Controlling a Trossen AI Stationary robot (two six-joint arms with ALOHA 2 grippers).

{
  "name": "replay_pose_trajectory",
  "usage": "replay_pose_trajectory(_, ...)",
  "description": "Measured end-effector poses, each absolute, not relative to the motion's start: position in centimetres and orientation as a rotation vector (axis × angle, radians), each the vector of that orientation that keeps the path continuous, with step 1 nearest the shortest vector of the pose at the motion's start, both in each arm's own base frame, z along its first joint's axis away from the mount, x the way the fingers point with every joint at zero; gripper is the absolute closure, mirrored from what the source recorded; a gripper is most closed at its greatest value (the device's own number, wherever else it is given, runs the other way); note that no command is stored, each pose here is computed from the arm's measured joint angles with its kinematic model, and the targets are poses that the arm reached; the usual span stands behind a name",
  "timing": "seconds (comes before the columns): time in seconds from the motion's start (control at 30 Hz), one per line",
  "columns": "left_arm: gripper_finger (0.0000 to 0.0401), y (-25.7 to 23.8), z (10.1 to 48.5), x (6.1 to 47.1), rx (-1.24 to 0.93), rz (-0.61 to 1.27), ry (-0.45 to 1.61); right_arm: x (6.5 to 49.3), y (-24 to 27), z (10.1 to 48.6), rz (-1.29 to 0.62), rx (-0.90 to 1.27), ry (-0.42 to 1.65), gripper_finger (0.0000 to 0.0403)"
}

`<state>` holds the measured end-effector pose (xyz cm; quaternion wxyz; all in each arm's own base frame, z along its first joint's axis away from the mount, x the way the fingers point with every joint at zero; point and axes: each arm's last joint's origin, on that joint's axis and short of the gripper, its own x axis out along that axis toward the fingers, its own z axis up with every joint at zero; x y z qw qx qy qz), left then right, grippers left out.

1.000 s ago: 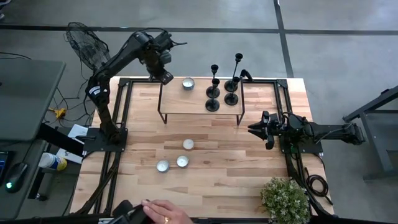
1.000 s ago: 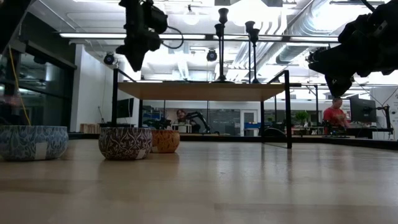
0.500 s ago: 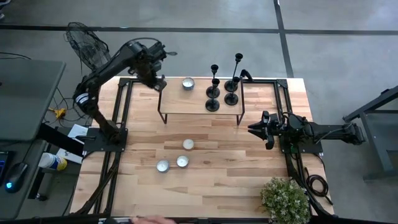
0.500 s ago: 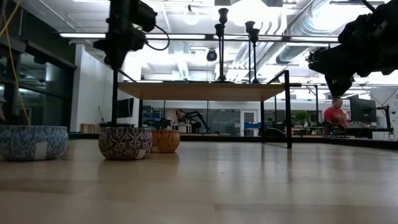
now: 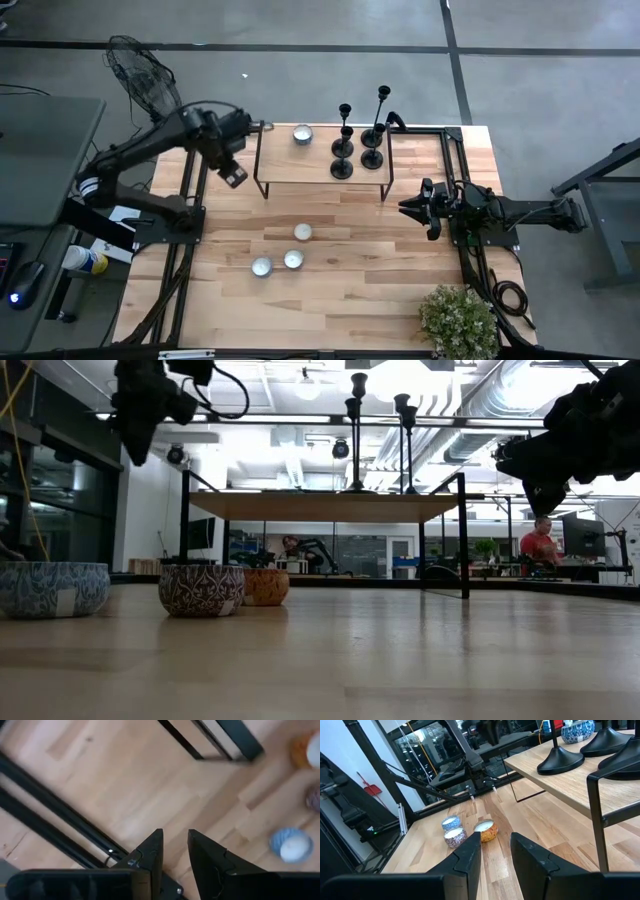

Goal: Pick & Place candle stick holders
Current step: Put the light blue scented candle on the shelf

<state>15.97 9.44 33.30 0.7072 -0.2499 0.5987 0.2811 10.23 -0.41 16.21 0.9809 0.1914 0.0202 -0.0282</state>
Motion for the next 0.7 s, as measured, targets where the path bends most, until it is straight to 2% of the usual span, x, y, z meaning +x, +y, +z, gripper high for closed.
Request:
replay_pose_trajectory(0.3,0.0316,5.7,31.0,16.7,-0.503,0.407,1.345,10.2,-0.4,16.2,-0.057,0.385,0.041,0.0304)
replay_pose_trajectory(0.53,0.0316,3.1,29.6,17.3,-0.616,0.446,1.378,10.2,-0.4,16.2,-0.057,0.385,0.041,0.0304)
replay_pose_trajectory(0.7,0.0316,1.1,28.9,18.2,-0.730,0.498,1.324,10.2,-0.4,16.2,-0.057,0.385,0.041,0.0304)
